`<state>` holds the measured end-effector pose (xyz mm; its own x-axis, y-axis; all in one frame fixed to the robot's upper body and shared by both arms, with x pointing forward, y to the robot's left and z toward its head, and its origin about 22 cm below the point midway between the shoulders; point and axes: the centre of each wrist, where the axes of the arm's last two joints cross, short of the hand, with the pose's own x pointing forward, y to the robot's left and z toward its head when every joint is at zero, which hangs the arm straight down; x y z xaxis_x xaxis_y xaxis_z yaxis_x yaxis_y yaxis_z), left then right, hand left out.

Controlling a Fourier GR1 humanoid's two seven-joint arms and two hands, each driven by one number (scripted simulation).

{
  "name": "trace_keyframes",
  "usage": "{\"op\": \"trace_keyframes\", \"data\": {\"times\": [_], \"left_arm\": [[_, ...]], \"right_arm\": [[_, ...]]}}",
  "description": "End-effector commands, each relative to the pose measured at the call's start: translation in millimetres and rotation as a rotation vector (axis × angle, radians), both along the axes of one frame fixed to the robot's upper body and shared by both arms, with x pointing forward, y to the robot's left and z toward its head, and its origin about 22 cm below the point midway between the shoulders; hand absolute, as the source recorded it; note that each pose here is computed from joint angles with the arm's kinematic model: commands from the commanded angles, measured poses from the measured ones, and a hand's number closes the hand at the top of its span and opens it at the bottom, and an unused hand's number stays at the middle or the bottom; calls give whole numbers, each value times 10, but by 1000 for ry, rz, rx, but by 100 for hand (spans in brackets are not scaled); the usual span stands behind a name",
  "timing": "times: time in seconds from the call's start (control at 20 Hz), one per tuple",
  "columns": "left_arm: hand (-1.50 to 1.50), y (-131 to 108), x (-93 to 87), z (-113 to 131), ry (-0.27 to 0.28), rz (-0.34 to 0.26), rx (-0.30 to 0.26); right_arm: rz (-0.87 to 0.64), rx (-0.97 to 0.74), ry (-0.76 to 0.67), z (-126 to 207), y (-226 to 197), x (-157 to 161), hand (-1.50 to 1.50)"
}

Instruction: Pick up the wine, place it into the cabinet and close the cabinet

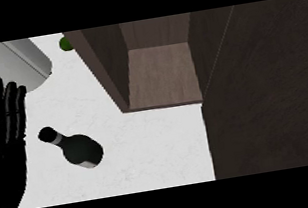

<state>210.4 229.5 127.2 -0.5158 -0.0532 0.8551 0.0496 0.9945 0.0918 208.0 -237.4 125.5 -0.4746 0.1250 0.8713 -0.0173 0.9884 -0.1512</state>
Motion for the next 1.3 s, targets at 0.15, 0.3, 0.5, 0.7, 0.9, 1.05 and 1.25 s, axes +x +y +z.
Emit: {"op": "trace_keyframes", "data": {"times": [0.15,0.3,0.5,0.7,0.9,1.05,1.25], "left_arm": [[-150,103,-161,18,-5,-327,19],[-150,-169,-299,-340,223,-566,-145],[-150,-43,-562,-192,292,-644,-182],[-150,72,-764,43,309,-668,-170],[-150,183,-882,194,306,-686,-193],[-150,86,-963,302,286,-678,-197],[-150,94,-821,370,286,-666,-198]], "right_arm": [[62,36,-28,-32,-74,-191,-150],[216,66,107,-123,87,-218,-150],[273,55,128,88,44,-445,-150],[279,69,145,168,-7,-558,-150],[269,52,142,375,33,-509,-150],[275,73,155,421,168,-717,-150],[286,58,141,440,60,-623,-150]]}}
